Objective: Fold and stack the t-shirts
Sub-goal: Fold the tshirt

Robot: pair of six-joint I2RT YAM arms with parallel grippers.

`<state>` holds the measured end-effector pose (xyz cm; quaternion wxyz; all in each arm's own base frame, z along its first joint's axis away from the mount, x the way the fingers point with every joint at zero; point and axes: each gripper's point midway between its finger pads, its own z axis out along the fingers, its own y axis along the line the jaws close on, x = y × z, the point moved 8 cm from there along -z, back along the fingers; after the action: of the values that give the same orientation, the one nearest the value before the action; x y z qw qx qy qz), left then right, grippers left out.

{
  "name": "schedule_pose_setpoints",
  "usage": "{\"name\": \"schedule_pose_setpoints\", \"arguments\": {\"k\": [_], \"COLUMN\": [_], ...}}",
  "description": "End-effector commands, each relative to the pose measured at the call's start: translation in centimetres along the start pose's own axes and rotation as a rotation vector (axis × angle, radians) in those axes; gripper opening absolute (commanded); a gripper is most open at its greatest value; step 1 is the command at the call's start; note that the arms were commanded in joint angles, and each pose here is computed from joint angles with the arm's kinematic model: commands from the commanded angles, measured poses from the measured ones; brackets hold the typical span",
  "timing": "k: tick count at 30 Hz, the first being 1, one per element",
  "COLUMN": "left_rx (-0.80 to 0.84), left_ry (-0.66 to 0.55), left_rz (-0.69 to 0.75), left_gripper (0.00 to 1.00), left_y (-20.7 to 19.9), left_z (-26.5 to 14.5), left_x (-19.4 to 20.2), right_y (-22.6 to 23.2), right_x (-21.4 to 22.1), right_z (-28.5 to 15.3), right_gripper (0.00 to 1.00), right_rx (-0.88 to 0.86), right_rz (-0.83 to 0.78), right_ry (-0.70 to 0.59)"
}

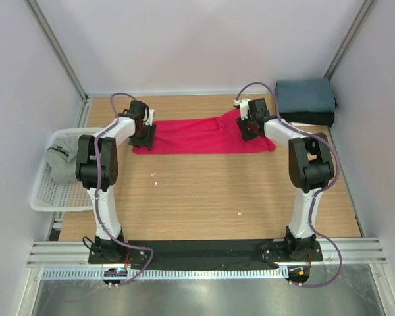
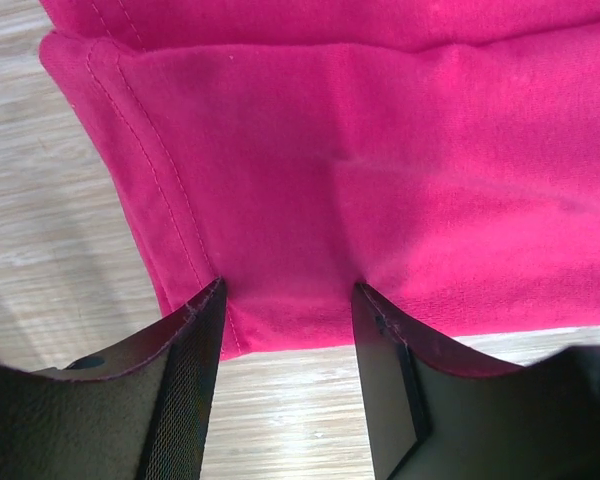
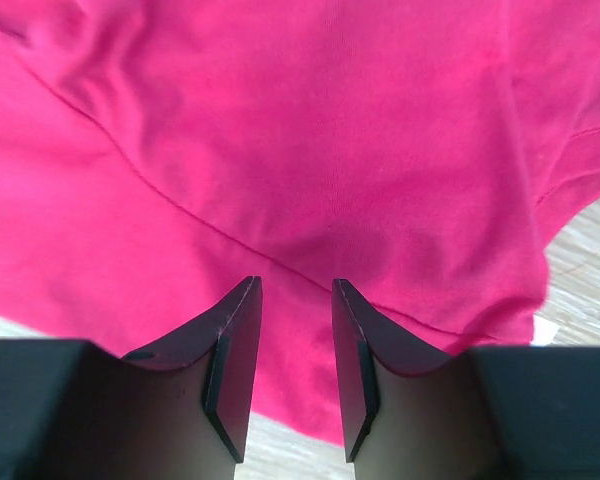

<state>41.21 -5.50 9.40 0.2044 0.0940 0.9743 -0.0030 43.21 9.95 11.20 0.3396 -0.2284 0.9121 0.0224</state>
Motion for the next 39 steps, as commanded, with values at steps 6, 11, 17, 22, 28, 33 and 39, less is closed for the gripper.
{"name": "schedule_pose_setpoints", "arguments": {"k": [6, 11, 17, 22, 28, 33, 39], "left_rx": [-0.076, -0.058, -0.015, 0.048, 0.108, 0.217, 0.253], "left_ry": [0.112, 0.151, 0.221, 0.316, 0.301, 0.313, 0.336], "left_rz": [0.08, 0.074, 0.076, 0.158, 0.359, 0.51, 0.713], "left_gripper": [0.46, 0.1, 0.0, 0.0, 0.0, 0.0, 0.01], "left_y": [-1.5, -1.8, -2.5, -4.4, -8.1, -11.3, -15.8], "left_z": [0.7, 0.9, -1.5, -3.3, -5.2, -6.7, -7.0], "left_x": [4.3, 5.6, 7.5, 11.0, 13.5, 14.7, 16.5], "right_y": [-0.6, -0.9, -1.3, -2.0, -2.4, -2.8, -2.6], "right_x": [1.1, 0.8, 0.5, -1.3, -4.0, -6.8, -8.6], "right_z": [4.0, 5.1, 5.5, 6.7, 9.4, 10.7, 10.8], "right_gripper": [0.4, 0.4, 0.39, 0.39, 0.39, 0.39, 0.4], "right_rx": [0.068, 0.074, 0.104, 0.127, 0.107, 0.105, 0.077], "right_rz": [0.003, 0.016, 0.001, -0.003, 0.037, 0.066, 0.092], "right_ry": [0.088, 0.104, 0.11, 0.083, 0.069, 0.035, -0.017]}}
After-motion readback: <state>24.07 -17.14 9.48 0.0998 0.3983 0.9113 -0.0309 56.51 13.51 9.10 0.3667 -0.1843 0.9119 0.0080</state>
